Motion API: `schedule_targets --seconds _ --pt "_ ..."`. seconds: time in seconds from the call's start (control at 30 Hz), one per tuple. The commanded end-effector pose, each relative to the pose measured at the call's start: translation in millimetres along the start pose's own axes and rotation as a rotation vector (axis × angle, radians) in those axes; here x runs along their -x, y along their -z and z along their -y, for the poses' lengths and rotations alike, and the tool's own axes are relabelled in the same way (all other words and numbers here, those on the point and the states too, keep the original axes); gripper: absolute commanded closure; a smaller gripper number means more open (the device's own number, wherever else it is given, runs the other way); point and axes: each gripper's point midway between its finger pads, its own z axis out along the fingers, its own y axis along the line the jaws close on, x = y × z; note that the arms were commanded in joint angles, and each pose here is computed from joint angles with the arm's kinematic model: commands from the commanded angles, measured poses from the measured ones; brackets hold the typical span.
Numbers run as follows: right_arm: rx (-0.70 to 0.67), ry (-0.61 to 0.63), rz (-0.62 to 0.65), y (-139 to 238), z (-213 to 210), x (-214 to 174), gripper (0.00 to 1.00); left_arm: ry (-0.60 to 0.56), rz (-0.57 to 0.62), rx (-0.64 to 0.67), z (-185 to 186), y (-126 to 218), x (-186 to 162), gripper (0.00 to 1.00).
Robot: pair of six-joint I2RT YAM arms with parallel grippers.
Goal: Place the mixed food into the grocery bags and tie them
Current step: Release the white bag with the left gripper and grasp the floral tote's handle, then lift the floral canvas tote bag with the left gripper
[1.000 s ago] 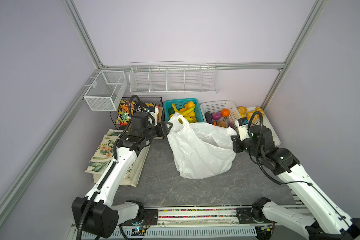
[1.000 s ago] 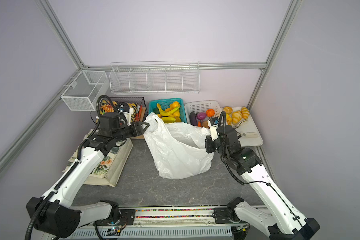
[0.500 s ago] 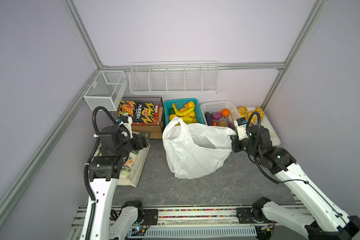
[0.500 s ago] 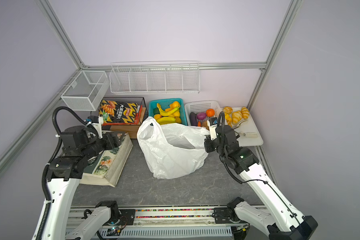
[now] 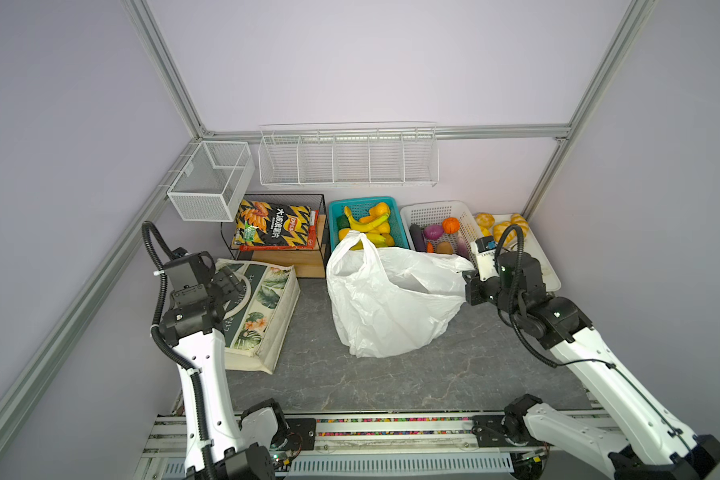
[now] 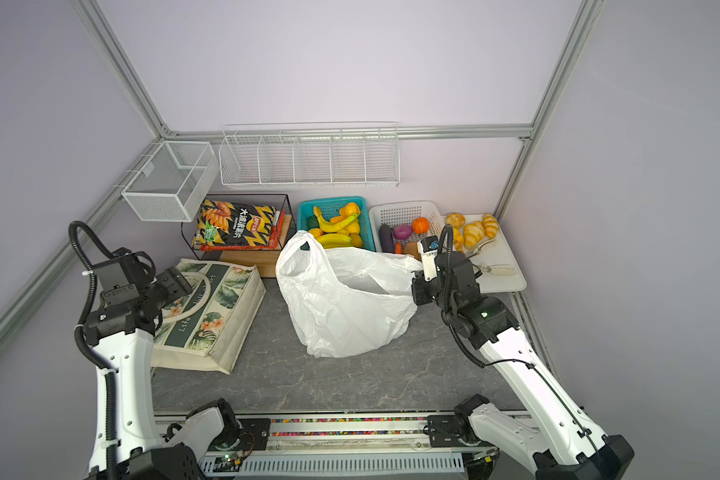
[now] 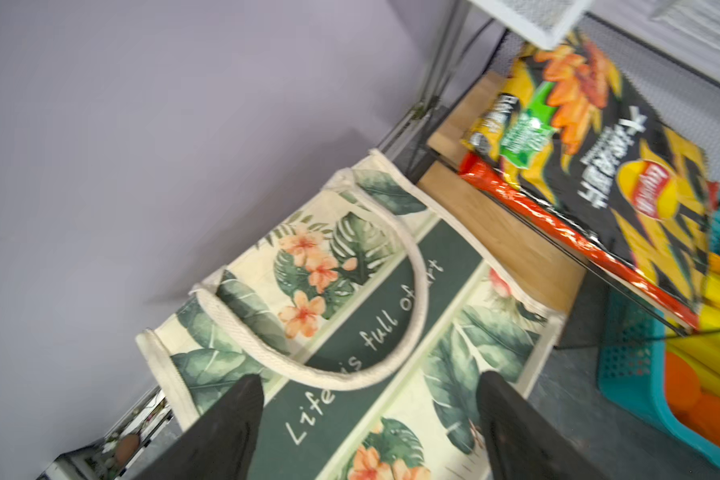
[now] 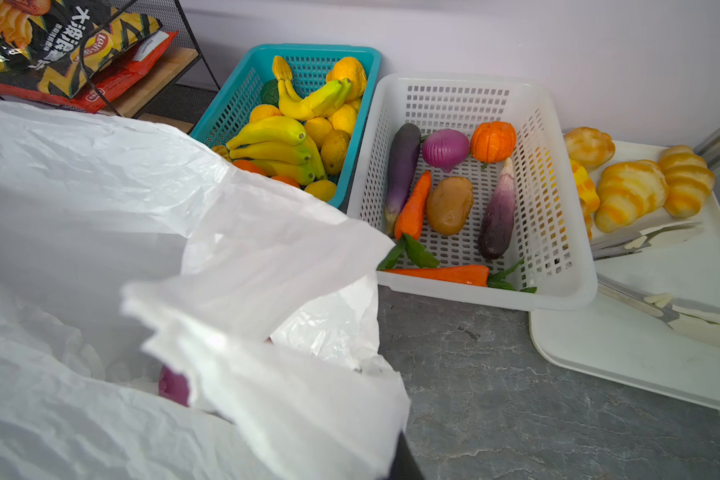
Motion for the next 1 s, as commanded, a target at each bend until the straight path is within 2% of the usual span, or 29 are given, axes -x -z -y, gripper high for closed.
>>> schedule_targets --seconds 0.0,0.1,0.23,0.53,0.63,0.77,0.97 --pt "0.092 -0.038 0.029 0.8 -10.8 3.9 0.92 0.037 -0.003 0.068 -22.2 -27.1 6.5 0.15" --pt "0.157 -0.055 0.022 2.0 -21.2 3.7 0.92 0.027 -0.03 0.104 -40.3 -56.4 6.7 0.09" --pt "0.181 -0.065 0.032 5.0 -25.0 5.0 0.92 0.128 -0.114 0.068 -65.1 -83.6 3.3 0.07" --pt "0.185 -0.066 0.027 1.9 -25.8 3.4 0.92 0.089 -0.265 0.014 -64.0 -134.6 -5.7 0.08" --pt "0.188 -0.067 0.024 0.9 -26.3 2.6 0.92 0.093 -0.3 -0.042 -57.8 -149.1 -9.8 0.08" --pt "0.201 -0.067 0.022 -0.5 -28.5 1.7 0.92 0.12 -0.404 -0.15 -43.3 -171.1 -28.6 0.09" --pt "0.213 -0.067 0.016 -1.6 -30.6 0.8 0.92 0.136 -0.437 -0.198 -36.1 -175.1 -37.3 0.13"
